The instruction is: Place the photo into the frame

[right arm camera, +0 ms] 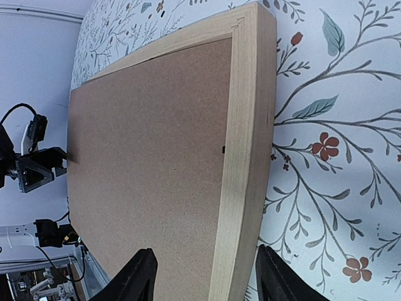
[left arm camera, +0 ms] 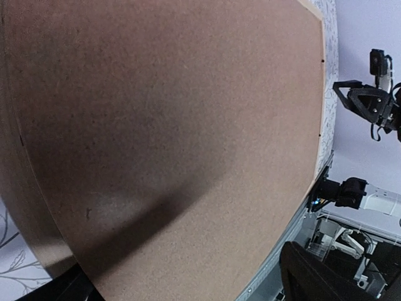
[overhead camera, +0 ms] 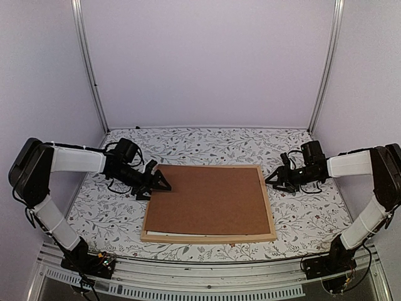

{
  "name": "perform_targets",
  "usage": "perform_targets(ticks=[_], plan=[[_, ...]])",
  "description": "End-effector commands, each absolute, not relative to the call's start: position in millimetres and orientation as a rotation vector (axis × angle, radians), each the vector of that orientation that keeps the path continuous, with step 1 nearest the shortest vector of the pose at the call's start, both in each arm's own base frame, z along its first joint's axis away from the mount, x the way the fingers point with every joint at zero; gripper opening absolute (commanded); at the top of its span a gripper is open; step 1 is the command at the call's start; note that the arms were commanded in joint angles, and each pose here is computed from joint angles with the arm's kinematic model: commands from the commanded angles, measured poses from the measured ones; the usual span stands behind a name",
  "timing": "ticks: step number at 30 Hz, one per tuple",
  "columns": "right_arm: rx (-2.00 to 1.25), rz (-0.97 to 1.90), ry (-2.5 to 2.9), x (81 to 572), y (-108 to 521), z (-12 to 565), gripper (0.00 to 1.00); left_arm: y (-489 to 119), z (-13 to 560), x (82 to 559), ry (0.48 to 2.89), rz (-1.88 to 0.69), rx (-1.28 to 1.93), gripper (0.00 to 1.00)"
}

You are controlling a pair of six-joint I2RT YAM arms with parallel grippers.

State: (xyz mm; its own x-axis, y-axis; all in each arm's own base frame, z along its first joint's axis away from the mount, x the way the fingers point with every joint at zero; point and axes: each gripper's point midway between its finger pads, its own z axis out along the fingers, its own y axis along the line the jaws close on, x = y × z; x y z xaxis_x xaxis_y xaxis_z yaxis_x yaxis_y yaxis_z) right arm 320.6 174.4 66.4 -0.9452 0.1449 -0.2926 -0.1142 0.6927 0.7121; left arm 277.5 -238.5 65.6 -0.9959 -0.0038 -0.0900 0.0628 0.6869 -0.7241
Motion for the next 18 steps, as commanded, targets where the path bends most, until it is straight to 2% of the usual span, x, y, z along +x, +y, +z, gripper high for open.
perform_targets(ticks=[1,18], plan=[[0.006,1.122,2.573,320.8,174.2,62.3,0.58,-239.6,60.7,281.4,2.834,-1.046,0.127,0.92],[0.005,1.13,2.577,321.9,175.4,60.7,0.58,-233.3,50.4,286.3,2.894,-0.641,0.254,0.94]])
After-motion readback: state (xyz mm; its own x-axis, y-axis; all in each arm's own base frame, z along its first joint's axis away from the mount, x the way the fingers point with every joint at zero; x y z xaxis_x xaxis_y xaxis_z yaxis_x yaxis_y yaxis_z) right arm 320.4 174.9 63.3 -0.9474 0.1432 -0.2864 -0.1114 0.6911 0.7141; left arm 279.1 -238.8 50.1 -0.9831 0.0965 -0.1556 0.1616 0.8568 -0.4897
